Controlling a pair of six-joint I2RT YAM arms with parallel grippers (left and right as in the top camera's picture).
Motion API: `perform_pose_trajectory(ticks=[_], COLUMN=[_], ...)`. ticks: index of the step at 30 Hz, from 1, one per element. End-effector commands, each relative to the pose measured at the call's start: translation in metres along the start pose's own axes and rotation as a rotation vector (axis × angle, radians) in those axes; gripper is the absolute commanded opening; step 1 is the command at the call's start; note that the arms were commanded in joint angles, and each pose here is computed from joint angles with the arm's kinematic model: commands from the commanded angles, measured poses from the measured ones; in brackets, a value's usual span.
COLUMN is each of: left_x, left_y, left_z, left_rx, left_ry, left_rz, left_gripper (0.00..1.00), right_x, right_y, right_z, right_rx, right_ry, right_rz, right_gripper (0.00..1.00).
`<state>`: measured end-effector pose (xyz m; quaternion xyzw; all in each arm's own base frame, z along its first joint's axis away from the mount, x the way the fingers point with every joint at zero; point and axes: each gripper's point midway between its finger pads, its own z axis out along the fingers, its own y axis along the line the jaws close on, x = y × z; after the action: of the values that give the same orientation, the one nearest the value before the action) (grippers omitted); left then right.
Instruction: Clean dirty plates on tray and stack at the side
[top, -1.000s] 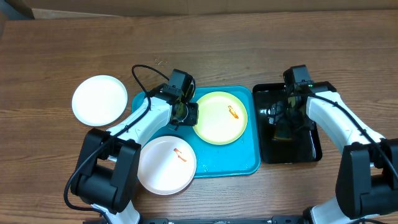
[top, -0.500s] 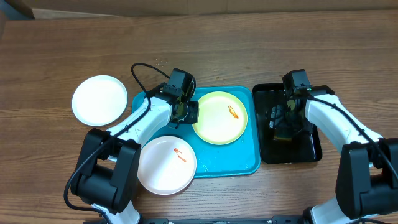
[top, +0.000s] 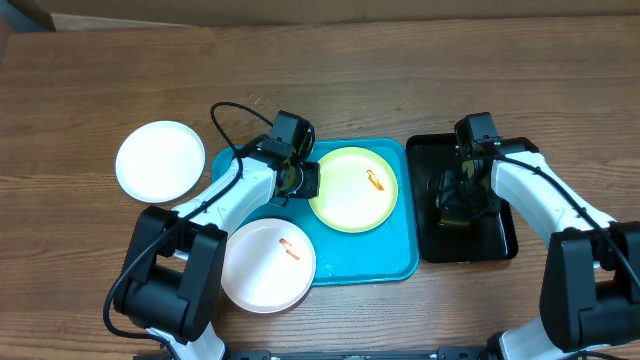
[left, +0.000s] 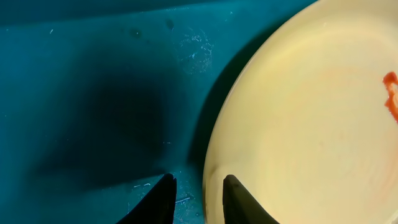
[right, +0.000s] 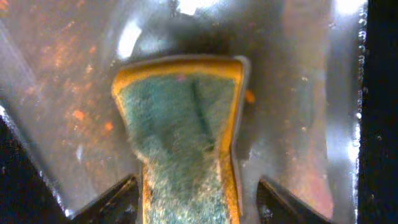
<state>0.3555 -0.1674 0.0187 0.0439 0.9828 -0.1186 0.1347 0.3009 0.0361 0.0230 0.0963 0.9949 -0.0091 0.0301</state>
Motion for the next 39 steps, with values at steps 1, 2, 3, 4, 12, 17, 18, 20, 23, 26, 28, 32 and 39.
perform_pose_trajectory(ticks=[1,2,3,4,12,17,18,20,23,26,28,32,39], left_x=[0.003,0.003,0.003,0.003,0.003,0.004,0.004,0.004,0.004,0.004,0.004,0.004,0.004], left_y=[0.001,0.001,0.001,0.001,0.001,0.001,0.001,0.001,0.001,0.001,0.001,0.001,0.001], left_z=[0.004,0.004,0.004,0.004,0.004,0.004,0.004,0.004,0.004,0.004,0.004,0.004,0.004], left_rx=[-0.013,-0.013,-0.013,-0.013,-0.011,-0.013,-0.013,-0.012,-0.012,-0.012,-0.012,-0.012,-0.012], left_ry=[0.007,0.008,0.008,0.008,0.009,0.012,0.012,0.011,0.011,0.012,0.012,0.011,0.011], left_rz=[-0.002,-0.003,-0.003,-0.003,-0.003,-0.003,-0.003,-0.003,-0.003,-0.003,-0.003,-0.003,-0.003], left_gripper=[0.28,0.28,0.28,0.28,0.29,0.29,0.29,0.31,0.31,0.31,0.31,0.30,0.30], right_x=[0.004,0.005,0.006,0.007,0.021,0.041,0.043,0.043,0.033,0.021,0.015,0.009,0.020], right_y=[0.004,0.004,0.003,0.003,0.001,-0.006,-0.007,-0.007,-0.004,0.000,0.002,0.002,-0.001], right_z=[-0.001,-0.001,-0.001,-0.001,0.004,0.005,0.003,0.000,-0.007,-0.013,-0.014,-0.011,0.008], right_rx=[-0.033,-0.031,-0.030,-0.028,-0.025,0.001,0.005,0.007,-0.001,-0.012,-0.019,-0.018,-0.017], right_ry=[0.013,0.018,0.022,0.027,0.073,0.147,0.159,0.165,0.140,0.105,0.083,0.054,0.058], right_rz=[0.006,0.006,0.006,0.005,0.004,0.004,0.004,0.004,0.004,0.004,0.004,0.004,0.005], right_gripper=[0.50,0.50,0.51,0.51,0.34,0.21,0.23,0.33,0.43,0.53,0.62,0.63,0.63])
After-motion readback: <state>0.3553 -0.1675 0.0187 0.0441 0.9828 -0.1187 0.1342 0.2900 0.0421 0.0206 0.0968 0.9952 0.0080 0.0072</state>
